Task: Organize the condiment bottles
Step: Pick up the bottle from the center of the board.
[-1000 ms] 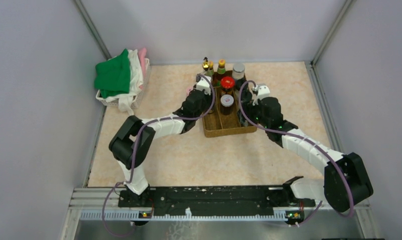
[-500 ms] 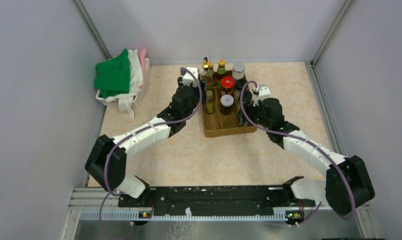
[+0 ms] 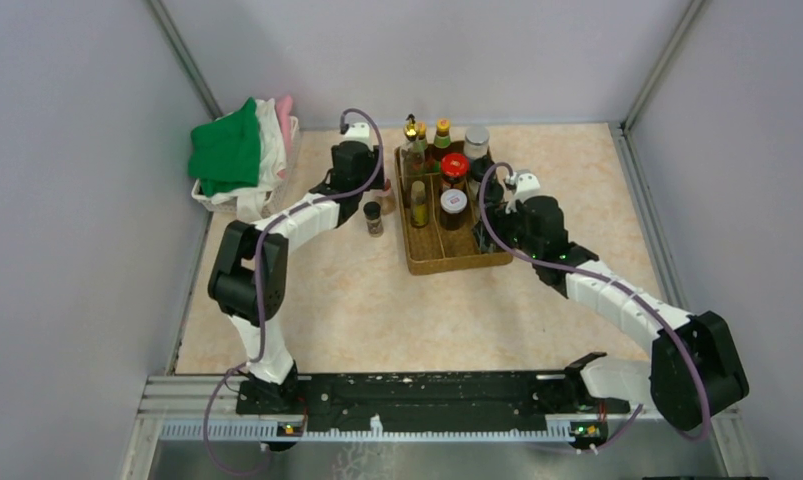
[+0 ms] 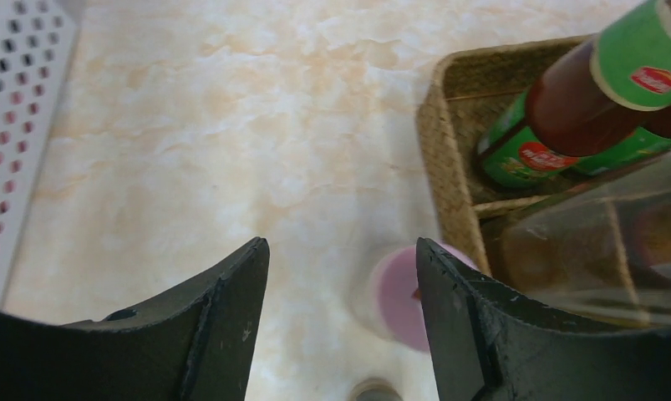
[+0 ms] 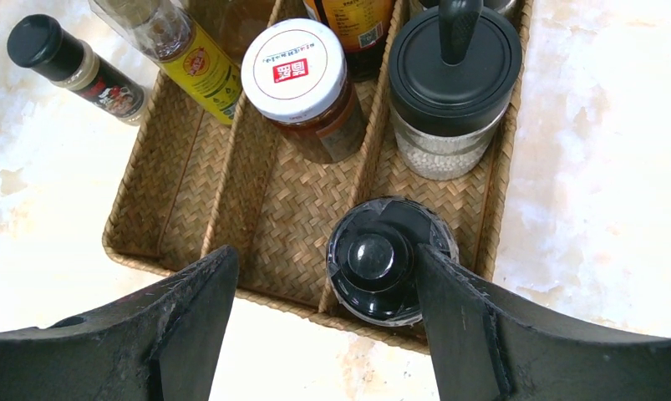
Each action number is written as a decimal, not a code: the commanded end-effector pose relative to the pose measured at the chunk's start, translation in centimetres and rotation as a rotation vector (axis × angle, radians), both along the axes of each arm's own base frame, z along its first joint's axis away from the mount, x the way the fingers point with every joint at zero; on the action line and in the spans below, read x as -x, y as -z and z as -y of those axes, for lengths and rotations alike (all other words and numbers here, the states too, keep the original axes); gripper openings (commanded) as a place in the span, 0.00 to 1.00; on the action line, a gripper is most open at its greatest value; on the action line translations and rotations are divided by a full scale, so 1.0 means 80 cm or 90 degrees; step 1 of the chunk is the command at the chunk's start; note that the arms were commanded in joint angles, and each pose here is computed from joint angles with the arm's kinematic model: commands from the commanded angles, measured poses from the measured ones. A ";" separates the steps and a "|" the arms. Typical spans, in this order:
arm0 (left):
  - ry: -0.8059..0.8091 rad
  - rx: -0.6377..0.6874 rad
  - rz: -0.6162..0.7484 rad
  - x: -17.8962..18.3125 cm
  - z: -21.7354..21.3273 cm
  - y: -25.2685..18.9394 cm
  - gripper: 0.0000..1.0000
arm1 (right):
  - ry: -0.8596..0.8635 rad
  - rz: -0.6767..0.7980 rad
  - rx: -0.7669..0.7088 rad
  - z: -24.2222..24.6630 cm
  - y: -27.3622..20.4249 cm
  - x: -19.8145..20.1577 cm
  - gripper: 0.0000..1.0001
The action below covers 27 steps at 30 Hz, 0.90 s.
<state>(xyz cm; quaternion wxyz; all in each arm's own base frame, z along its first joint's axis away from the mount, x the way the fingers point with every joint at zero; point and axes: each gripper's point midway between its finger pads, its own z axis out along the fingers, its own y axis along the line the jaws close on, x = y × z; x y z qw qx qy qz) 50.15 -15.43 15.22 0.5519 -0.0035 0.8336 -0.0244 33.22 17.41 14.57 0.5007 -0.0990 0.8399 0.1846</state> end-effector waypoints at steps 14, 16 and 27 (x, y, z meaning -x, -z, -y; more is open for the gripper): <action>0.118 0.023 -0.025 -0.014 0.059 0.008 0.72 | -0.025 -0.011 0.006 -0.011 0.011 -0.008 0.76; 0.121 0.024 -0.037 -0.010 0.059 0.015 0.72 | -0.026 -0.012 0.005 -0.011 0.011 -0.008 0.76; 0.143 0.031 -0.068 0.002 0.065 0.039 0.73 | -0.025 -0.017 0.003 -0.010 0.016 -0.005 0.76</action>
